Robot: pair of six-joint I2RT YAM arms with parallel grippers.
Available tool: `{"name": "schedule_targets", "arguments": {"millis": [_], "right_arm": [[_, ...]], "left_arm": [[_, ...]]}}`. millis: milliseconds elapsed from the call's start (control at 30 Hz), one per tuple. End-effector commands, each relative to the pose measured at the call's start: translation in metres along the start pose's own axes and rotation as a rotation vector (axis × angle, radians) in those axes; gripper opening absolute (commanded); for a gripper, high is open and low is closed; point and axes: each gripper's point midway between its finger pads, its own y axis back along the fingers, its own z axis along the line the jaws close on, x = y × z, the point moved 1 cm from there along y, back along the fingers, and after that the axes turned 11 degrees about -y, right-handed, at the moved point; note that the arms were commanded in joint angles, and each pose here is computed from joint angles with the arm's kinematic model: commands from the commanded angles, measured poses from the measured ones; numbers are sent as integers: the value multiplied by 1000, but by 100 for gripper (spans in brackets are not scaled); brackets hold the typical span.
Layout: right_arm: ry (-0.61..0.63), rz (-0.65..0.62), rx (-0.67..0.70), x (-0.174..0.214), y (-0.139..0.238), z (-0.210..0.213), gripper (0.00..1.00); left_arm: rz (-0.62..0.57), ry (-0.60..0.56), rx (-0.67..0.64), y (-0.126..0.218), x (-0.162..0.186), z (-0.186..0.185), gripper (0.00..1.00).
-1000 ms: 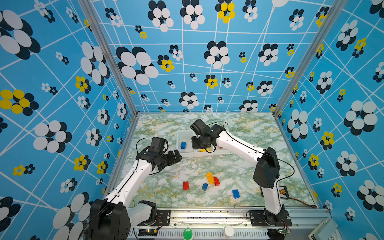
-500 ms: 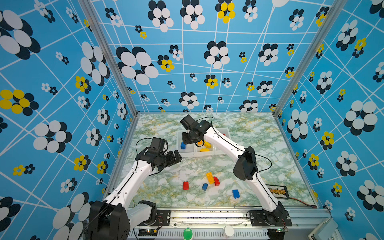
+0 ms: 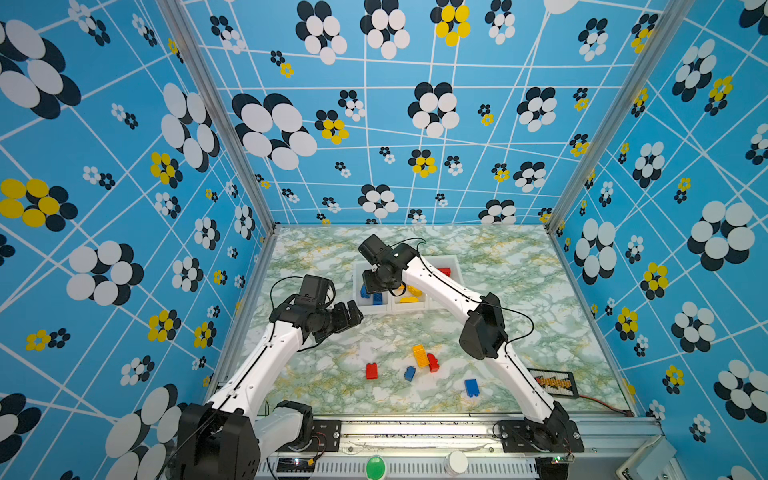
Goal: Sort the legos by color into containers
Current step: 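Carry the blue brick with the right gripper over the compartment nearest the left arm, then release the blue brick into that compartment and raise the right gripper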
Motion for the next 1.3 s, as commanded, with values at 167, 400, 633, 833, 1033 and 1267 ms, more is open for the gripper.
{"name": "schedule_targets", "arguments": {"millis": [167,400,633,833,1033,1267], "right_arm": [[6,-29,-1,-7,14,3,63],[5,-42,-27,-10,39,6,64],[5,-51,-43,-6,74,2,66],[-4,-30,-65,12,94,-8,77],[-61,3,-101,41,110,-35,85],[-138,50,-88,84,120,-86,88]], "left_arm": [[15,10,-5,2,2,2,99],[35,-13,-1,0,6,-2,99],[73,-53,-15,-4,18,-11,99],[111,-74,-51,-8,33,-16,99],[149,-64,-94,-10,53,-18,99],[203,-59,-166,-11,87,-20,99]]}}
